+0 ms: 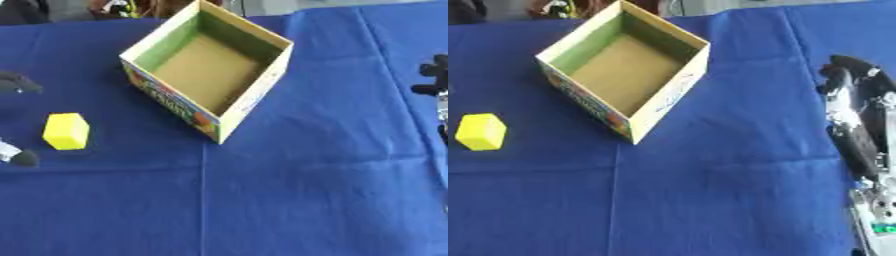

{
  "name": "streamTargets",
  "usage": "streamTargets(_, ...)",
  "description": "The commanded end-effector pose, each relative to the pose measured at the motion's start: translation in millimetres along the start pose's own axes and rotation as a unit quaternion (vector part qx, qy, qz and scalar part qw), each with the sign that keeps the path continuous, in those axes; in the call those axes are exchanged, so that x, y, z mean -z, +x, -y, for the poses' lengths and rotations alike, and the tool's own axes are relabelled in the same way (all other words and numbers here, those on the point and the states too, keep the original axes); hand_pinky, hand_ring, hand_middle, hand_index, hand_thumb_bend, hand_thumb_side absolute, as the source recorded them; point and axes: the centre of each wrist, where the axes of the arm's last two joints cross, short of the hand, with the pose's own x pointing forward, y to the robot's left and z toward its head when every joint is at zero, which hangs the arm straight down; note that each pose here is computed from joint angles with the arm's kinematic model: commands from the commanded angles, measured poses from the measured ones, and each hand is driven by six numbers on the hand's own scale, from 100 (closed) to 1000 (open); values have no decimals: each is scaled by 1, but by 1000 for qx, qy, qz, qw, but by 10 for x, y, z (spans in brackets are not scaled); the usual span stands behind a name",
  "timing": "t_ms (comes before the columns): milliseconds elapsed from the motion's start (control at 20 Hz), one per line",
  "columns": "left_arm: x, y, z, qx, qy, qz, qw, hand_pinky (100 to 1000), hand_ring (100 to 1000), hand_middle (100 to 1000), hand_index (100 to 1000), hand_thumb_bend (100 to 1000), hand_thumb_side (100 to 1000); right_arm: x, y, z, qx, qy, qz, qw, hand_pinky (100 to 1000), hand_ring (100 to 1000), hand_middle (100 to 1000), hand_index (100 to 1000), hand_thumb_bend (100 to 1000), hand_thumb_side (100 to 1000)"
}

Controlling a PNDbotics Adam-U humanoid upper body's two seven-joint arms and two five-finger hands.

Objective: Pick up objects on the table and place them in the box.

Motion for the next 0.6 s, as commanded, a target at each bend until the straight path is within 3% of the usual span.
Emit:
streamTargets(50, -31, -75, -104, 12, -18, -10, 1000, 685, 859, 938, 1000, 1000, 928, 23, 43, 19, -6, 3, 9, 1000, 660, 789, 612, 760, 100, 590)
streamTargets(600, 104, -3, -305, 13, -26, 7, 1000, 654, 838, 918, 1000, 935, 917, 7, 39, -5, -6, 5, 2, 1000, 661, 791, 611, 759, 100, 591)
